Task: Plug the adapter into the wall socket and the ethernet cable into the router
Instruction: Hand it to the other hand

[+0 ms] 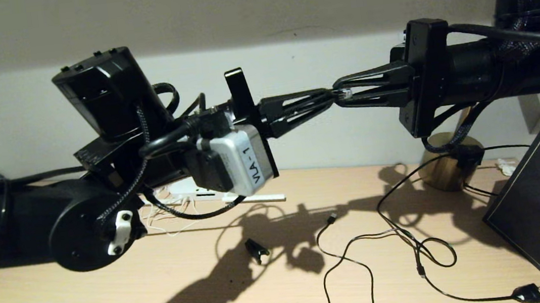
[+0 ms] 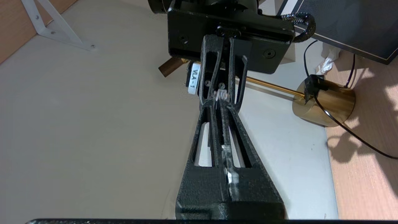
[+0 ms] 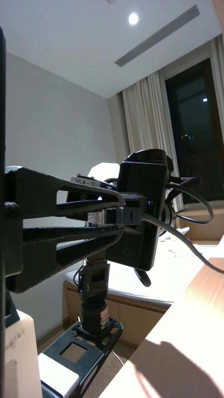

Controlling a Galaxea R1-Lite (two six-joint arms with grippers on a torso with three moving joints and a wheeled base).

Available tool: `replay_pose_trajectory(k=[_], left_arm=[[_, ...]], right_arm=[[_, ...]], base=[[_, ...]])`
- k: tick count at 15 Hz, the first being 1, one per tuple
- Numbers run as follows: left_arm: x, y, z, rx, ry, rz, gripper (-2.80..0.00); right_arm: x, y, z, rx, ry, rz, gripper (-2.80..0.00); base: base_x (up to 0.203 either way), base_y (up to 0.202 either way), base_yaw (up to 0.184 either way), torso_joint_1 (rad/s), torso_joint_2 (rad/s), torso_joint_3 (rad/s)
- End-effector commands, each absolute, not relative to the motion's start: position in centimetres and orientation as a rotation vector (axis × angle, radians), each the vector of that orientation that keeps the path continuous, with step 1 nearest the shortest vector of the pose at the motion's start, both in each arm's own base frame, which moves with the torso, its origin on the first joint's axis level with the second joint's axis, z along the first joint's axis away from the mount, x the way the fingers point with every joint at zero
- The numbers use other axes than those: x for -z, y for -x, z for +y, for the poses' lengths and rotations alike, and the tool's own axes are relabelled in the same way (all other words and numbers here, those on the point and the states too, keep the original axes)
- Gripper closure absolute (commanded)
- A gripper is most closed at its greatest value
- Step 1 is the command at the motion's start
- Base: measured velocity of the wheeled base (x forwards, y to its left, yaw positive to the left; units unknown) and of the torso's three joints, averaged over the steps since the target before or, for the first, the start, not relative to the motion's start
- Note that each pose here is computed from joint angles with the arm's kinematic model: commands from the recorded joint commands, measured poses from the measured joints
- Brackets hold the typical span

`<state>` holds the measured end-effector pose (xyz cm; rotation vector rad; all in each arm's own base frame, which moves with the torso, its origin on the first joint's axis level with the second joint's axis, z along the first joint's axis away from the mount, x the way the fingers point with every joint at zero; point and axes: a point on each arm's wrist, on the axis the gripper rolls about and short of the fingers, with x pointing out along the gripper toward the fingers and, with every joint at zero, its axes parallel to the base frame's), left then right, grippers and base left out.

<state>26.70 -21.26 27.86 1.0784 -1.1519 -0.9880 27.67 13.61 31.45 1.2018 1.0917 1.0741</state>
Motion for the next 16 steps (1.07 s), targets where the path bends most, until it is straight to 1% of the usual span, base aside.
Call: replay_pose_trajectory(k=[1, 14, 15, 16], left_arm=[[-27.96, -26.80, -21.13, 0.980, -1.085, -1.161, -2.80], [-27.85, -27.51, -21.18, 0.974, -1.084, -1.151, -2.80], [-27.91, -27.51, -21.18, 0.973, -1.084, -1.153, 0.00], [-27.91, -27.51, -21.18, 0.973, -1.084, -1.152, 0.00]], right_arm=[[-31.65, -27.48, 13.56, -1.081, -1.204, 1.096, 0.00], [-31.64, -27.10, 13.41, -1.082, -1.203, 1.097, 0.00], [-31.64, -27.12, 13.37, -1.080, -1.204, 1.095, 0.00], [-31.64, -27.12, 13.37, -1.080, -1.204, 1.095, 0.00]], base=[[0.000, 0.000, 0.000, 0.000, 0.00, 0.000], [0.000, 0.000, 0.000, 0.000, 0.00, 0.000], [0.000, 0.000, 0.000, 0.000, 0.00, 0.000], [0.000, 0.000, 0.000, 0.000, 0.00, 0.000]])
